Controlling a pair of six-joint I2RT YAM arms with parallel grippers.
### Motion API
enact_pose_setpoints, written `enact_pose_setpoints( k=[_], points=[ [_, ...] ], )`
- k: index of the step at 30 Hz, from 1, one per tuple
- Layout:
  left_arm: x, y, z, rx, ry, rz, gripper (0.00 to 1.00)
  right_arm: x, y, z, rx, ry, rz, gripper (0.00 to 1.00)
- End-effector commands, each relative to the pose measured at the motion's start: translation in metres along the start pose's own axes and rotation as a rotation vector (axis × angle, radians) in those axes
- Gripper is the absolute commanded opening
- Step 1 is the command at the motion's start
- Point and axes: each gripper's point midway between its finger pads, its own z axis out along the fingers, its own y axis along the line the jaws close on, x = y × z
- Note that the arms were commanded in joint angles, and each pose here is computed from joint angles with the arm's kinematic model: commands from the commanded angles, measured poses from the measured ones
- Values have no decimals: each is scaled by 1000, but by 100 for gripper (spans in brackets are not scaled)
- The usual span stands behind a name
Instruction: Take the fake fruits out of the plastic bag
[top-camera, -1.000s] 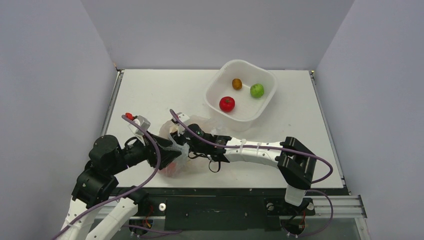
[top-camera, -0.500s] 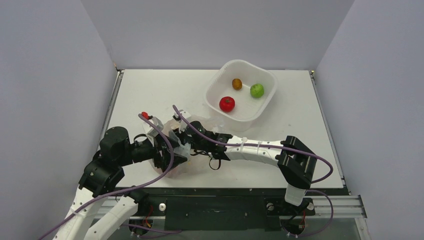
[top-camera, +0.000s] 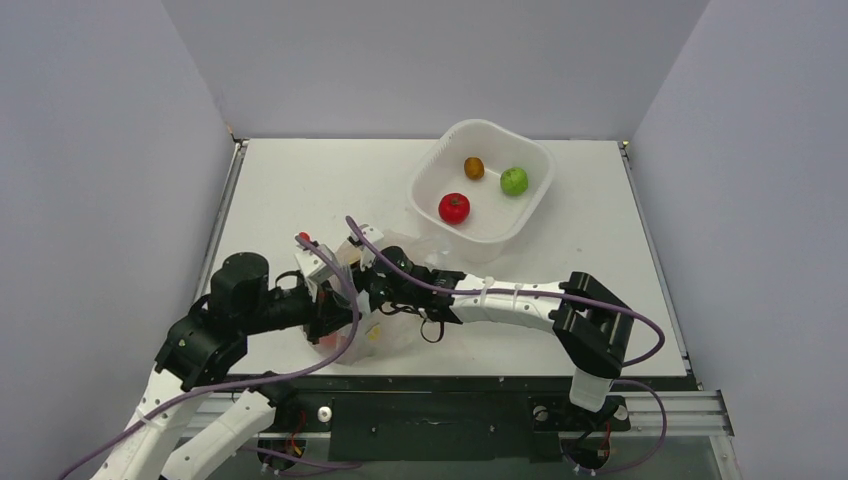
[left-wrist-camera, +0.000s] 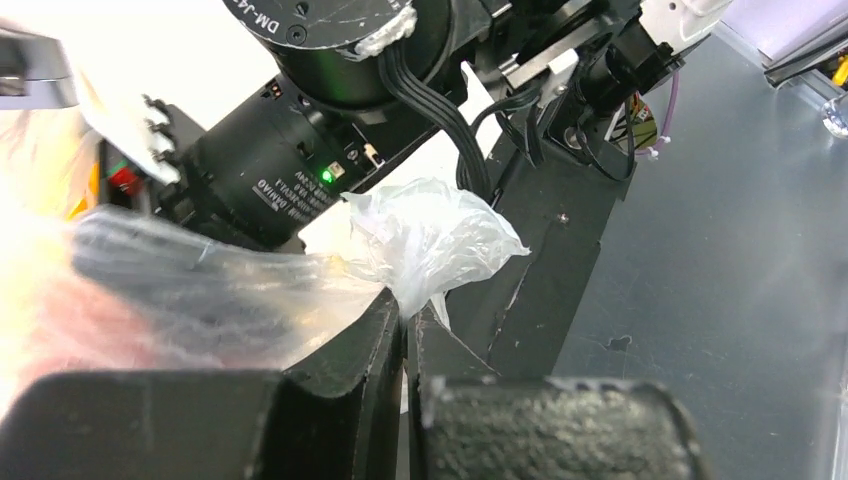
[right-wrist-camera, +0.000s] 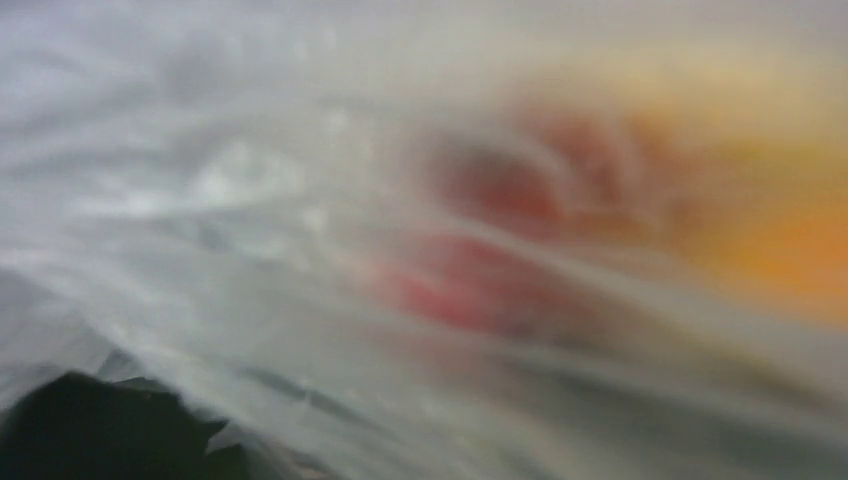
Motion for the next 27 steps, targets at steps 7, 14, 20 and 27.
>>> enact_pose_setpoints(
  k=[7,14,20,27],
  points=[
    [-9,-17,-38,-68,-149,-71,0,32,-3,10,-5,51,-113,64],
    [-5,-18,-25,-24,-129,-128,0,50,-14,34,69,97,-160,89],
    [0,-17,-17,0,-140,-140,0,64,-29,47,172,122,-231,99],
    [7,-13,-11,-1,-135,-152,0,66,-43,51,229,109,-227,94]
  ],
)
